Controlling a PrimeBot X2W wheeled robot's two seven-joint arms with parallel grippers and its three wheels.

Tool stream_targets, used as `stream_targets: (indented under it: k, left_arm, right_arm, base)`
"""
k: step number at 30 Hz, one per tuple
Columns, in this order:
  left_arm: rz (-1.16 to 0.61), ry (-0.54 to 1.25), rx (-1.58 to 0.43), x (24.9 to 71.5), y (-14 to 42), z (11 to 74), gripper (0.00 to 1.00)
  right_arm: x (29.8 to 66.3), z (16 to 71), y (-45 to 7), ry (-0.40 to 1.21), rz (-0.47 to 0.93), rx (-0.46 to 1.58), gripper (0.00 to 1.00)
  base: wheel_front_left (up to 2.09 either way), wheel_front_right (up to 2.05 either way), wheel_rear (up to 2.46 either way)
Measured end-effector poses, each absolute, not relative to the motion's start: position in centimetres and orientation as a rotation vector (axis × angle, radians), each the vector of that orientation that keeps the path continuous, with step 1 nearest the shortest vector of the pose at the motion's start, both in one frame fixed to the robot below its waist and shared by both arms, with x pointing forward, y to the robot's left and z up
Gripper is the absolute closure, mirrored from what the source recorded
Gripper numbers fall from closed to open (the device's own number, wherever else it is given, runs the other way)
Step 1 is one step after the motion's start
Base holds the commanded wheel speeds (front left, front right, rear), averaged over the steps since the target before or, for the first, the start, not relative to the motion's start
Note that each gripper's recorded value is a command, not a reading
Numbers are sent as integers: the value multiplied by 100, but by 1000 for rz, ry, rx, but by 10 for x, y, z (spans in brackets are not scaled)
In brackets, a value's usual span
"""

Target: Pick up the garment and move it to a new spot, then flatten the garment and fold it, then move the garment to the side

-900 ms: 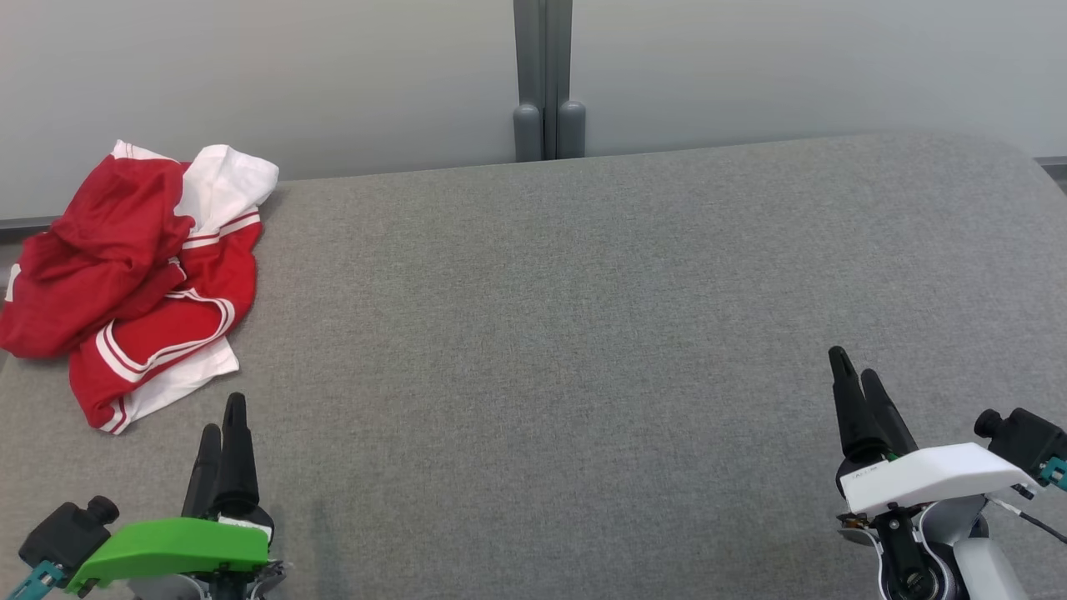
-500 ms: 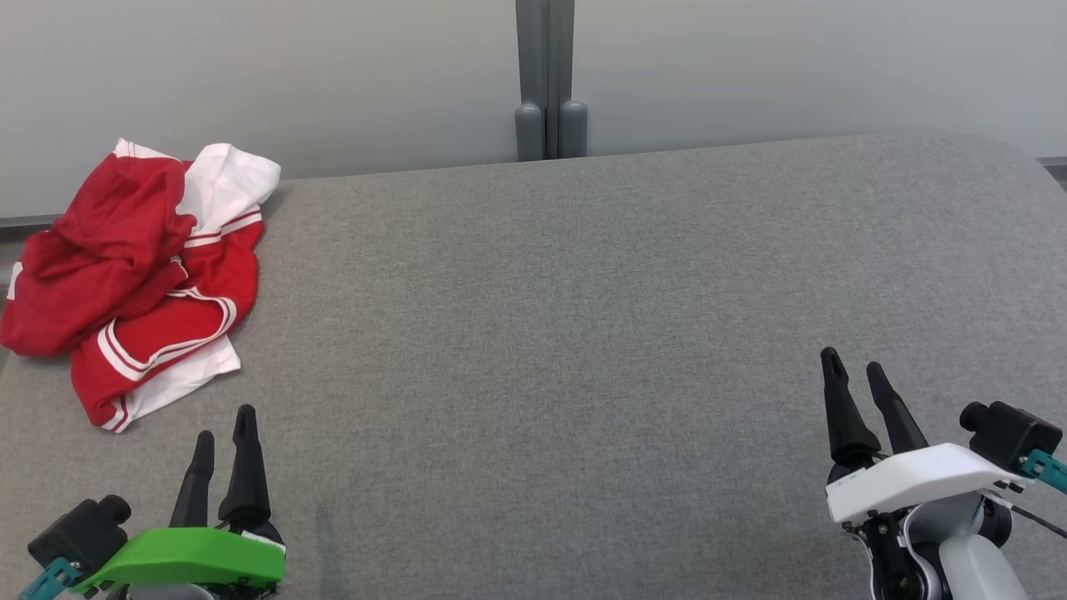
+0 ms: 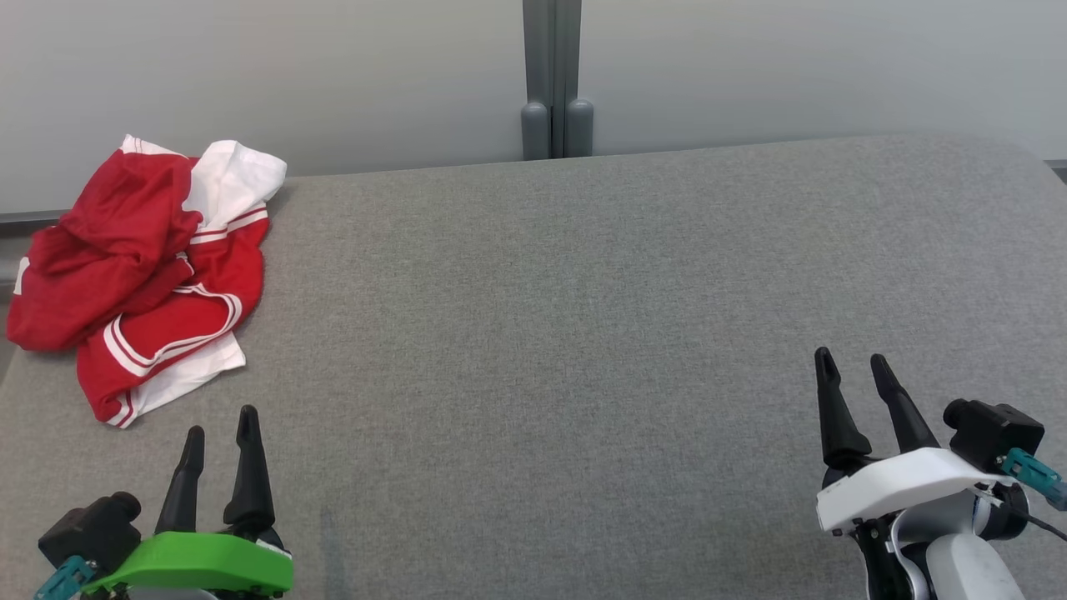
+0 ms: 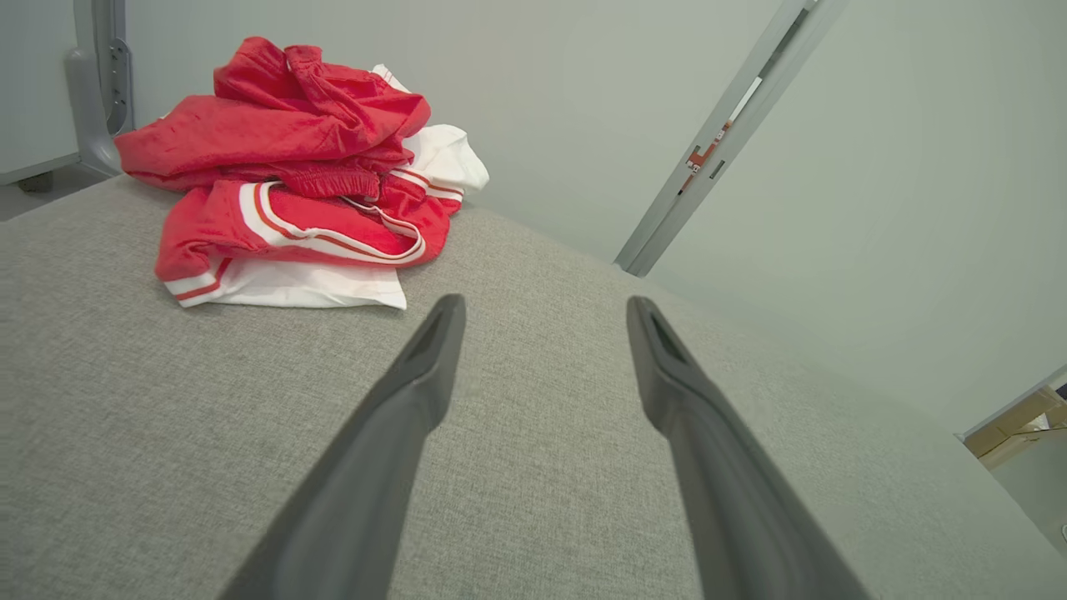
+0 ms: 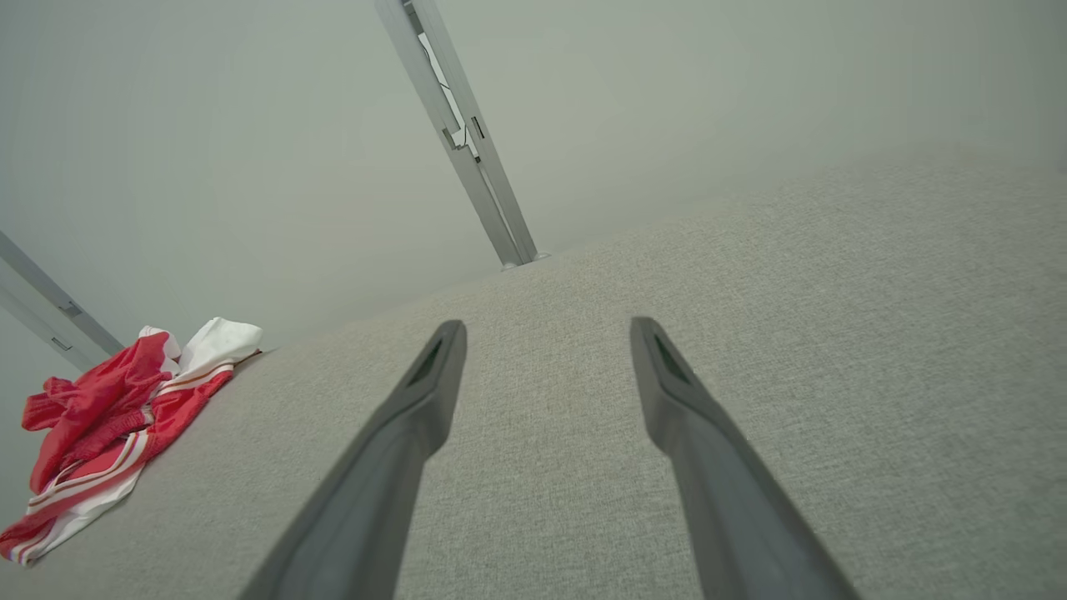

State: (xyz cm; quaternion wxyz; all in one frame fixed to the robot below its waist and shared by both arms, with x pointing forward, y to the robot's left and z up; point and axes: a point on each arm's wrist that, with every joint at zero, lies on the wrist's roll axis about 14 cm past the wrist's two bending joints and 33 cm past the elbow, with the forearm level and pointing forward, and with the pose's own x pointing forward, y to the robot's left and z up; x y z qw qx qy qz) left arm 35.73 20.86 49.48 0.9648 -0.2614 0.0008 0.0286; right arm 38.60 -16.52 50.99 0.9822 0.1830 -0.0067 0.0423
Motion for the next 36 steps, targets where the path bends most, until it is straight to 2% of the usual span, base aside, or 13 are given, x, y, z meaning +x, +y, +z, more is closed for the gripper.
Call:
stream_targets:
  k: [20,36]
  left_arm:
    - [28,7,-301,349,208,490,0]
    - [34,8,-198,344,214,484,0]
  right_arm:
    - [386,511,-164,-43,102,160,0]
    - [385,506,-170,-47,86,109,0]
  base:
    - [0,0,0]
    - [0,0,0]
